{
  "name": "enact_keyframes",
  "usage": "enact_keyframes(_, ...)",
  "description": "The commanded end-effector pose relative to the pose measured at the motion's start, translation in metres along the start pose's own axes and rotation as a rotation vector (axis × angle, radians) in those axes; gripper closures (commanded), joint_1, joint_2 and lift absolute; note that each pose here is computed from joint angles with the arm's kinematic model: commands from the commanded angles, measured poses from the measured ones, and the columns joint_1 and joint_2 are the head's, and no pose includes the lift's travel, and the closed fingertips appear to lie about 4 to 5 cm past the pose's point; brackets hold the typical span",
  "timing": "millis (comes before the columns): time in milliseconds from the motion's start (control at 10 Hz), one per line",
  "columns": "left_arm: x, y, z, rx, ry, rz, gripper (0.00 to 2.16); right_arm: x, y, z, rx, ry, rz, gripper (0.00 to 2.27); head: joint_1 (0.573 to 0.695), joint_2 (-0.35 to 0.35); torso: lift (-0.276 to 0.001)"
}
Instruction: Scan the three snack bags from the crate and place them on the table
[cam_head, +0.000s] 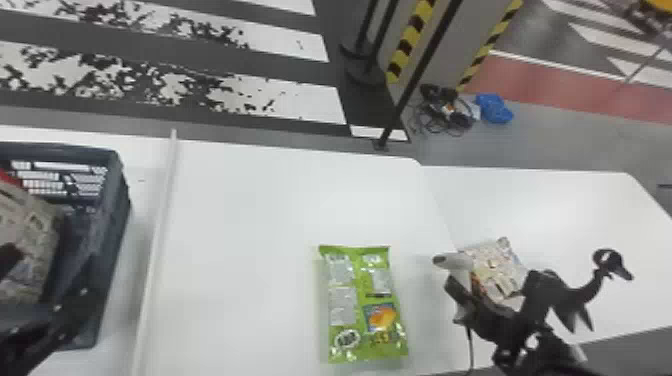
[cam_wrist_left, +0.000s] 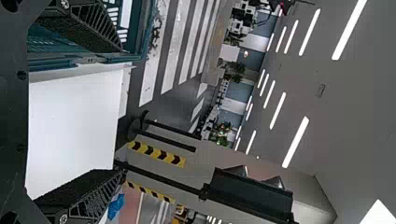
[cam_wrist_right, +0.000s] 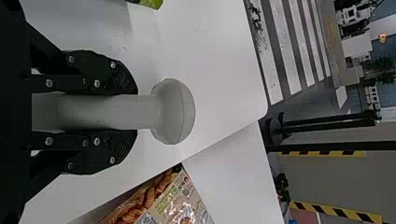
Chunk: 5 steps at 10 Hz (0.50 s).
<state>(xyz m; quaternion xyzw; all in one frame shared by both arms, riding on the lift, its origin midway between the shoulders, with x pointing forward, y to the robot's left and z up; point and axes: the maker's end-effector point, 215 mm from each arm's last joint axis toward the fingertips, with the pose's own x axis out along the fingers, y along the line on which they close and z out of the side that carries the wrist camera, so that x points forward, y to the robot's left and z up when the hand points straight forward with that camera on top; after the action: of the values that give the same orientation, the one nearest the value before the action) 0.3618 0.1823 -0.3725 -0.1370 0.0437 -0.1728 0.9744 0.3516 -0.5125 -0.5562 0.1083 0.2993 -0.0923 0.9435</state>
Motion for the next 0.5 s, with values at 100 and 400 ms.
enact_keyframes(100,0.001,-0.002,0.000,0.003,0.000,-0.004,0.07,0.008,-0.001,-0.009,-0.016,0.009,0.002,2.15,0.695,-0.350,-0.037)
enact_keyframes(400,0.001,-0.004,0.003,0.003,-0.006,-0.006,0.07,0.019,0.012,-0.013,-0.061,0.008,0.054,1.72,0.695,-0.350,-0.037)
